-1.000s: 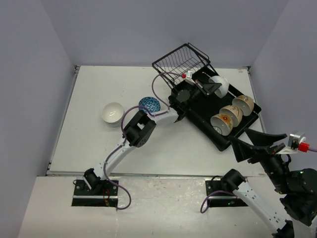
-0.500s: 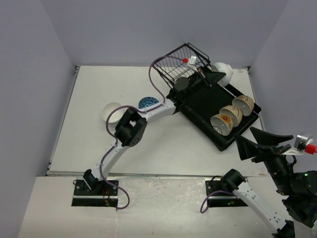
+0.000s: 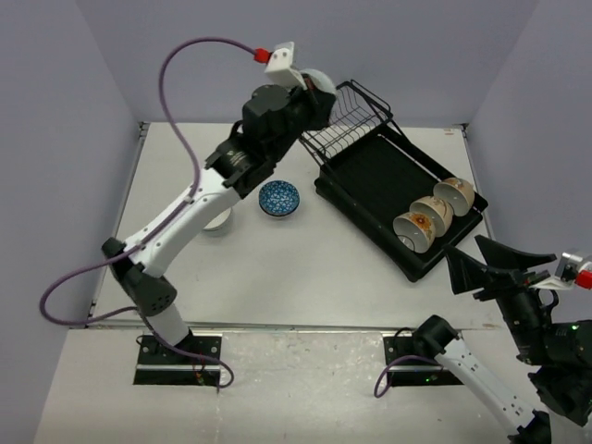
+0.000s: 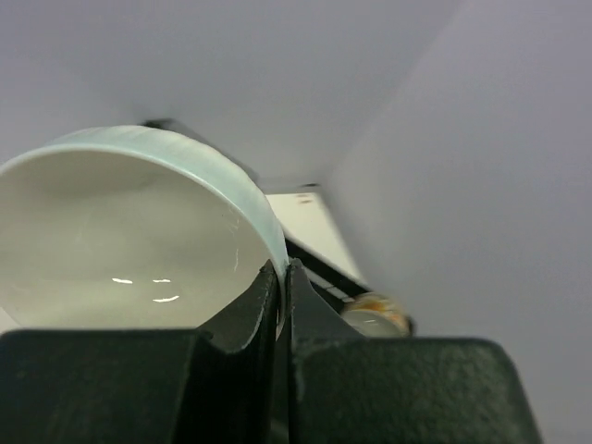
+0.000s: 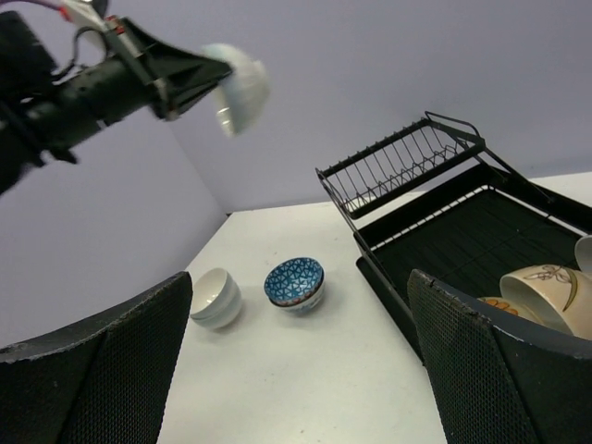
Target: Unload the bowls from the dish rack
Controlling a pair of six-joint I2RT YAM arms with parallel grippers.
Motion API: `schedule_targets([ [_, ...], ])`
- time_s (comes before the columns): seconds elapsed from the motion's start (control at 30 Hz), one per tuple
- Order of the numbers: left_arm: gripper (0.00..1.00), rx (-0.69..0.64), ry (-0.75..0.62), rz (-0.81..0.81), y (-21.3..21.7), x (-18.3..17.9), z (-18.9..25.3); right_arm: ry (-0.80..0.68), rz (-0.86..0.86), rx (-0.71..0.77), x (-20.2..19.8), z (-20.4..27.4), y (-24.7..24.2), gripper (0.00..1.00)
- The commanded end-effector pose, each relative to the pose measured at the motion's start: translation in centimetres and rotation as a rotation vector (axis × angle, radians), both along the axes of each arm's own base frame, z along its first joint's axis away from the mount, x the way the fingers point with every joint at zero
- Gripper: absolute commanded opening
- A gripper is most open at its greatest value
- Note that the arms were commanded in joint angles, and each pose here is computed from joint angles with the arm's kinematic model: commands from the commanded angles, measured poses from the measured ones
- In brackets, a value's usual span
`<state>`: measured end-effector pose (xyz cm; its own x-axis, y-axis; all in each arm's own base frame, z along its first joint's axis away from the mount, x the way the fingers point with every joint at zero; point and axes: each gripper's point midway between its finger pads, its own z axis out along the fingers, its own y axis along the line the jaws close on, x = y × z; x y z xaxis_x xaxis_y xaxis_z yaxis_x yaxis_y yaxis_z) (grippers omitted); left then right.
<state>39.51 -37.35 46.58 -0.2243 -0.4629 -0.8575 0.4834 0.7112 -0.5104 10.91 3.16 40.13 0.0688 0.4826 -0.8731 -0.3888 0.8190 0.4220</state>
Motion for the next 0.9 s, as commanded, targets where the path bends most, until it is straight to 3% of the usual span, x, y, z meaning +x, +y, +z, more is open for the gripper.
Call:
schedule_targets([
  [0.0,0.0,0.377,0.172,0.331,11.8,-0.7,-6.2,0.002,-0.024,-0.024,0.9,0.8,0.1,0.99],
  [0.03,0.0,0.467,0.228,0.369,14.0,-1.5,-8.2,0.007,-0.017,-0.03,0.9,0.7,0.3,0.99],
  [0.13,0.0,0.545,0.336,0.446,20.3,-2.5,-9.9,0.028,0.006,-0.045,1.3,0.4,1.1,0.99],
  [0.23,0.0,0.611,0.436,0.472,23.5,-3.3,-11.8,0.044,0.057,-0.055,1.5,0.0,2.4,0.99],
  [0.4,0.0,0.792,0.597,0.395,25.1,-4.1,-16.6,0.106,0.144,-0.121,1.9,-1.1,4.7,0.99],
  [0.57,0.0,0.887,0.702,0.318,26.1,-5.0,-21.1,0.175,0.184,-0.196,2.7,-3.0,6.2,0.99],
  [0.87,0.0,0.832,0.794,0.199,27.4,-4.9,-27.5,0.203,0.214,-0.241,3.7,-4.3,7.5,0.99],
])
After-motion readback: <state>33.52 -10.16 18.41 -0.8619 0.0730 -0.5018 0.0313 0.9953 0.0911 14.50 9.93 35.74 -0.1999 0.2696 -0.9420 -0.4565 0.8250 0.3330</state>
